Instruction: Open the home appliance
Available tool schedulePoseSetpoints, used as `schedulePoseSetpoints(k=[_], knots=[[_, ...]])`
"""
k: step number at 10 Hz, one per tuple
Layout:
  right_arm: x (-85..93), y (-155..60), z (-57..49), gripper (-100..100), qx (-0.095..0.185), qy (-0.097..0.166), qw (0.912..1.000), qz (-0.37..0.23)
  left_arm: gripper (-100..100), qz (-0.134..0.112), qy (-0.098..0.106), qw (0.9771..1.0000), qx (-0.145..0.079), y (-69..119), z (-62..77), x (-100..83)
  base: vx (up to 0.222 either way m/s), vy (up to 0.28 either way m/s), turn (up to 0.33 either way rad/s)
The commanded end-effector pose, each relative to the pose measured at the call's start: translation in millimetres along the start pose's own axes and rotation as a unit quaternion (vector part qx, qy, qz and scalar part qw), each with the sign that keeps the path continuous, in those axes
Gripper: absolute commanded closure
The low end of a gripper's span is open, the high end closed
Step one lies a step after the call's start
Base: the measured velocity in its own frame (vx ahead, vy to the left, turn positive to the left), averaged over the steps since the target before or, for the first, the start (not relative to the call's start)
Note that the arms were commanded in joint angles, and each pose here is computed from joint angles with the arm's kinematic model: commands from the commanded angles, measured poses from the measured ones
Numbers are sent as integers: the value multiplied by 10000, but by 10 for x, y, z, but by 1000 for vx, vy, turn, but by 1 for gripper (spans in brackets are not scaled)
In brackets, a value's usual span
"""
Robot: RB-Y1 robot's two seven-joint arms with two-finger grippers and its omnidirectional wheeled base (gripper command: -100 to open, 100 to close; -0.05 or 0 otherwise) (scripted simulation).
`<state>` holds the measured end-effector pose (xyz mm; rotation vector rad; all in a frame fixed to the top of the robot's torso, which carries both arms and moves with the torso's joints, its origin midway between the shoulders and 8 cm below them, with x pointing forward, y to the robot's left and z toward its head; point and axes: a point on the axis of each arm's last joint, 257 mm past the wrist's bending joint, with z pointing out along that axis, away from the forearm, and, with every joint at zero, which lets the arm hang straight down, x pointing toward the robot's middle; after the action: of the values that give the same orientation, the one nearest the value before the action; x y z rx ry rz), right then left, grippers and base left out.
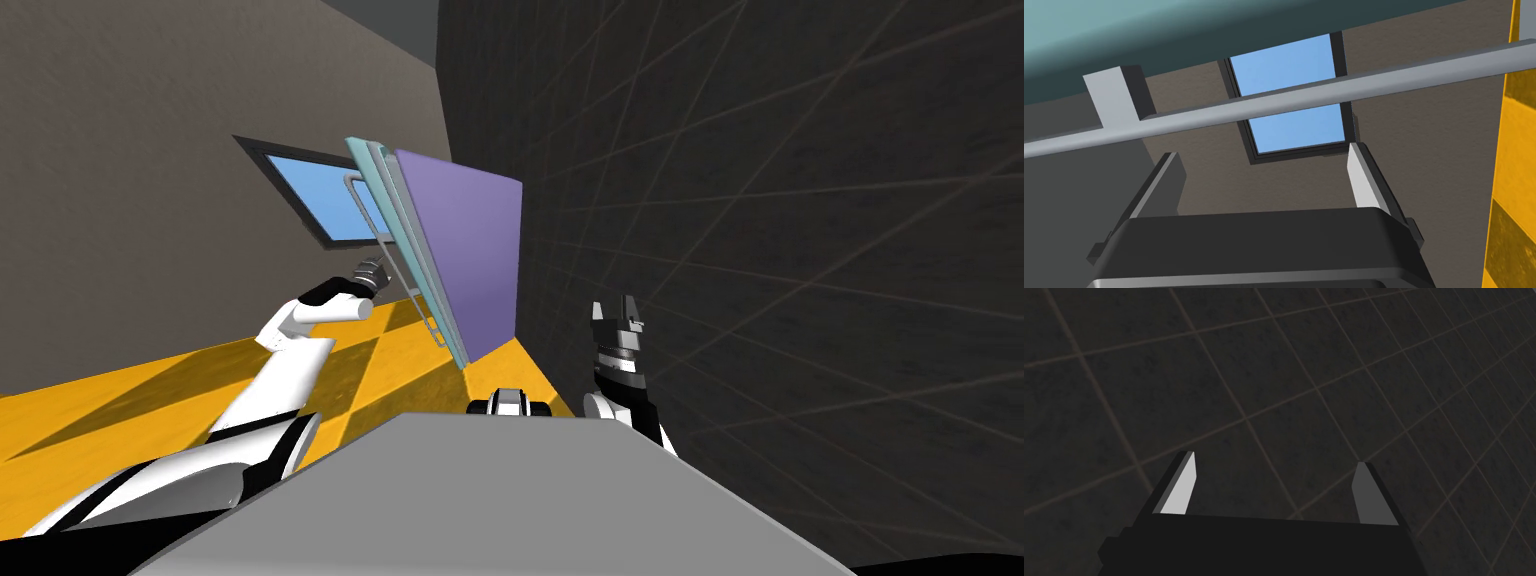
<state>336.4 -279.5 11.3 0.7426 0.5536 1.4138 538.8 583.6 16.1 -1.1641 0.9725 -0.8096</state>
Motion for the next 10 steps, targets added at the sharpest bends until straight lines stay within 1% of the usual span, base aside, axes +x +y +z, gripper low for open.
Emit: schedulePoseSetpoints(k=[1,2,3,5,6,7,8,10], knots=[[0,0,0,0,0,0,10000,0,-100,-90,-202,9996,-166,-91,112,-266,67,-77,-8],[0,0,0,0,0,0,10000,0,-100,-160,-329,9991,-233,-157,165,-437,101,-130,-7],[0,0,0,0,0,0,10000,0,-100,-161,-329,9990,-252,-147,164,-437,87,-109,4],[0,0,0,0,0,0,10000,0,-100,-323,-563,9971,-396,-268,237,-755,70,-109,9],[0,0,0,0,0,0,10000,0,-100,-324,-564,9971,-398,-266,237,-756,59,-106,16],[0,0,0,0,0,0,10000,0,-100,-411,-669,9959,-457,-327,260,-899,59,-100,-3],[0,0,0,0,0,0,10000,0,-100,-411,-669,9959,-457,-327,260,-899,39,-90,12],[0,0,0,0,0,0,10000,0,-100,-584,-845,9932,-549,-444,284,-1148,52,-109,10]])
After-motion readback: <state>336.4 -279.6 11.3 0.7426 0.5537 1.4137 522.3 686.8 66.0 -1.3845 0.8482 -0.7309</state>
